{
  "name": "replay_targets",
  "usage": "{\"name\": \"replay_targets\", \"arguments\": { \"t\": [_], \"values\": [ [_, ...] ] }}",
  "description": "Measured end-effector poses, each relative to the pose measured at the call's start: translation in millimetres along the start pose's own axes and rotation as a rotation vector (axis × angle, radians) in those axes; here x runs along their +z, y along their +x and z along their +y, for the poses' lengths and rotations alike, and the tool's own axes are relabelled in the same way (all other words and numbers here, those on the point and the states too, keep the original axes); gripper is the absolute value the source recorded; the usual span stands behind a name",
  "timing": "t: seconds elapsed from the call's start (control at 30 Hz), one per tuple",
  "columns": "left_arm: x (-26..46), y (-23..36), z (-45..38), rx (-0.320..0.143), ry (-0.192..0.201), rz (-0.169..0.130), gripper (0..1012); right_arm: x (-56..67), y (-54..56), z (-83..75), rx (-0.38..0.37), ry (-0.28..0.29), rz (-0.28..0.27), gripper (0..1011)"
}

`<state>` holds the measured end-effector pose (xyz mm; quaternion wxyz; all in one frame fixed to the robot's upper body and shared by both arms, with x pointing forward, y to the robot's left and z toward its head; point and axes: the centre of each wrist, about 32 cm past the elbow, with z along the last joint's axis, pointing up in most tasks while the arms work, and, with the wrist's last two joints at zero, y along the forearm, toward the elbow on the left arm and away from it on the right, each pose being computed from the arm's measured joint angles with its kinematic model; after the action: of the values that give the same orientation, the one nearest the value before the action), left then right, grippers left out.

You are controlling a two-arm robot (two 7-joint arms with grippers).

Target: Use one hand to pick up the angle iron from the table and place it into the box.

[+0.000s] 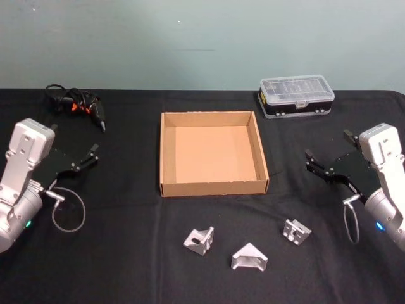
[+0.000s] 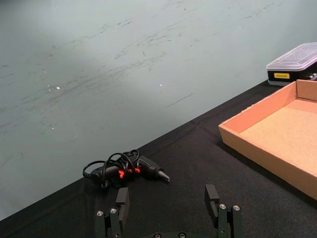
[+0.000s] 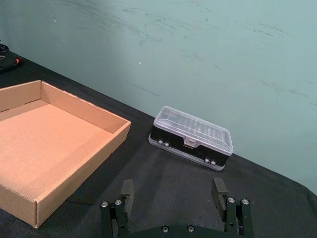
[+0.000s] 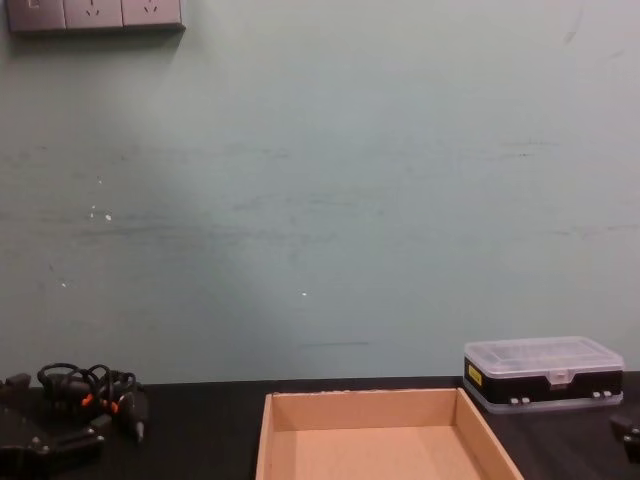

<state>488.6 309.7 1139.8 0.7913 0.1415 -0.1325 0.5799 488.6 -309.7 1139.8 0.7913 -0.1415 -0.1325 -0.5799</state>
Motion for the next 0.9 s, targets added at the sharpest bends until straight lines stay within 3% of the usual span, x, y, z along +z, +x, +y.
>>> {"name": "replay_targets", "arguments": {
  "t": [0.9],
  "values": [
    [0.0,0.0,0.0,0.0,0.0,0.0,1000,0.0,0.0,0.0,0.0,0.0,0.0,1000]
  ]
}}
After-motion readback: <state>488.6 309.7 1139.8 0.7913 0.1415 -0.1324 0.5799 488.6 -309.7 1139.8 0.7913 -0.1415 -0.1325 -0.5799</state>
